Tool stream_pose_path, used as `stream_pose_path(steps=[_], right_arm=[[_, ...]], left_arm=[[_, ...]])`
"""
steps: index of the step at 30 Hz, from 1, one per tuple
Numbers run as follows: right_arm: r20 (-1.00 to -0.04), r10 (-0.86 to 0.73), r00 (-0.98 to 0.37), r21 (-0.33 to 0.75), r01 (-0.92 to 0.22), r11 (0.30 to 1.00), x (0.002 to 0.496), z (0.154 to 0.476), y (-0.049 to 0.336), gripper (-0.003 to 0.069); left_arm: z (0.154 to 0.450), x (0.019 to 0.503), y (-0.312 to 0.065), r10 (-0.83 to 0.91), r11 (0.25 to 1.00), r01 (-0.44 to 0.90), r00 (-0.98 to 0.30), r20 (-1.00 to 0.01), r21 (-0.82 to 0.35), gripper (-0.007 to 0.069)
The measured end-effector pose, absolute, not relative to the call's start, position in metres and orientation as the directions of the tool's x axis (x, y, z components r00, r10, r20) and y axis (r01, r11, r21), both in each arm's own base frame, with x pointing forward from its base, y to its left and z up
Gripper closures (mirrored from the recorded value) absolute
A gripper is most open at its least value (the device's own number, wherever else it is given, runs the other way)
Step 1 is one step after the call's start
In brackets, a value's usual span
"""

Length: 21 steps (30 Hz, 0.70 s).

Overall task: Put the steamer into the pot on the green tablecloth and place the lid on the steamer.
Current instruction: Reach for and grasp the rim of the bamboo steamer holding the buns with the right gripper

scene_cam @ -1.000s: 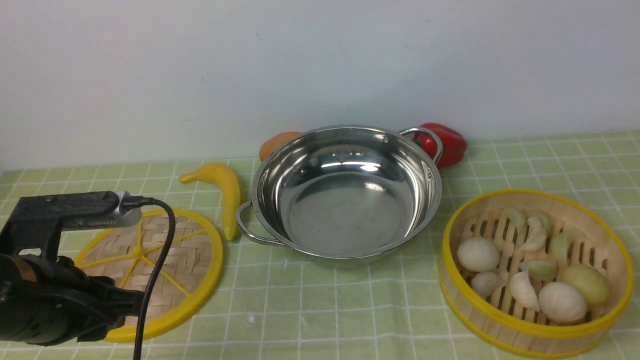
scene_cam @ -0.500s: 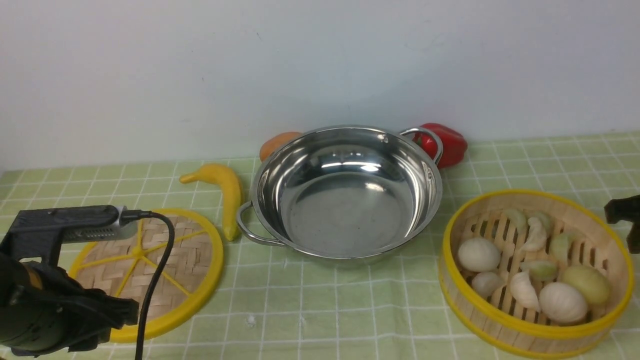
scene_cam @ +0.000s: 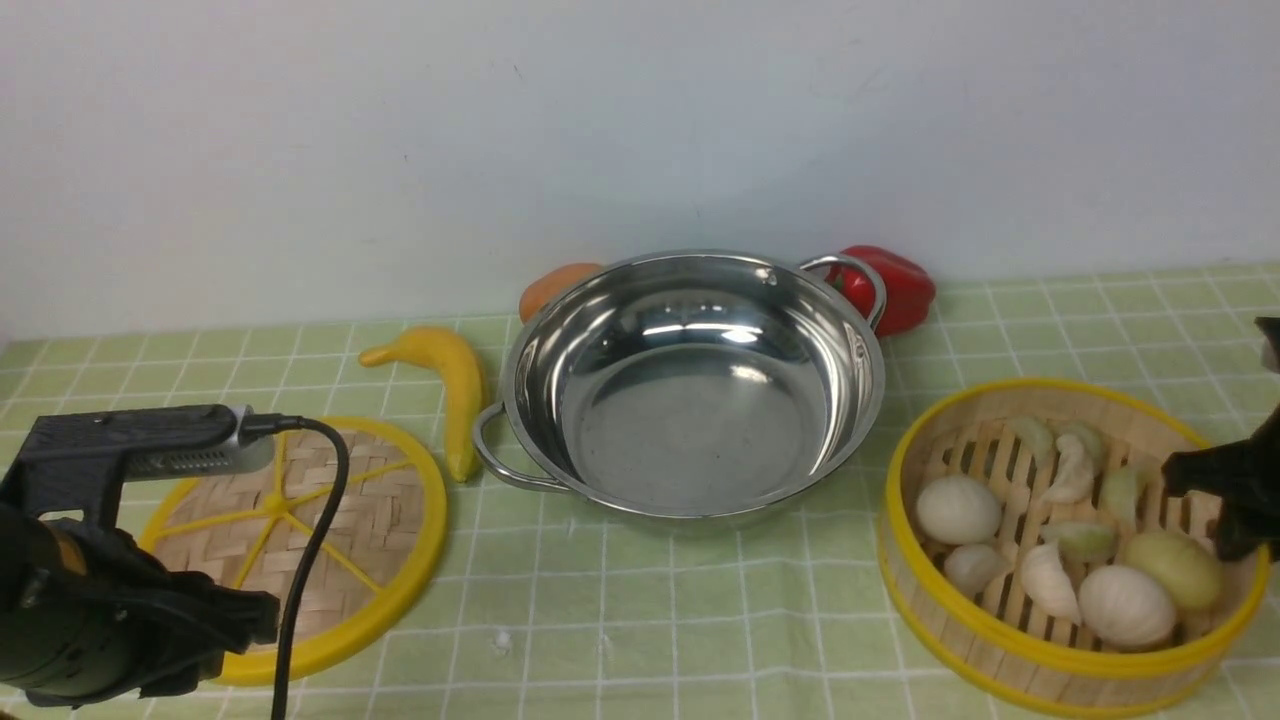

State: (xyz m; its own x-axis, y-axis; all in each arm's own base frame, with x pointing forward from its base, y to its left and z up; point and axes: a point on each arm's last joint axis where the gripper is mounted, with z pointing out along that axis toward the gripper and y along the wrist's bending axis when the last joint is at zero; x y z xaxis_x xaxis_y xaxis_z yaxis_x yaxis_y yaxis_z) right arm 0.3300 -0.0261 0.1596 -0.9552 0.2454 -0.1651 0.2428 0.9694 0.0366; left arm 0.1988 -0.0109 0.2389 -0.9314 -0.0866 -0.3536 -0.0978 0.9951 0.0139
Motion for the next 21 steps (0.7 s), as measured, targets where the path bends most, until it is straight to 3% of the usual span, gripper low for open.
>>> stream_pose_path(steps=[2,7,10,16,21], right_arm=[[-0.164,0.246,-0.955,0.038,0.243,0.969,0.33,0.16,-0.026,0.0604],[-0.119,0.223,-0.968,0.017,0.222,0.975,0.331,0.17,-0.027,0.0601],[-0.104,0.2,-0.974,-0.004,0.201,0.98,0.335,0.194,-0.029,0.0601],[-0.226,0.194,-0.955,0.021,0.195,0.981,0.348,0.26,-0.029,0.0601],[-0.402,0.174,-0.899,0.131,0.132,0.983,0.371,0.328,-0.002,0.0601]], left_arm=[[0.239,0.199,-0.011,-0.087,0.995,-0.098,-0.931,-0.354,0.014,0.0382],[0.239,0.199,-0.011,-0.086,0.995,-0.098,-0.931,-0.354,0.014,0.0382],[0.239,0.199,-0.011,-0.086,0.995,-0.098,-0.931,-0.354,0.014,0.0382],[0.239,0.199,-0.011,-0.086,0.995,-0.098,-0.931,-0.354,0.014,0.0382],[0.239,0.199,-0.011,-0.086,0.995,-0.098,-0.931,-0.354,0.014,0.0382]])
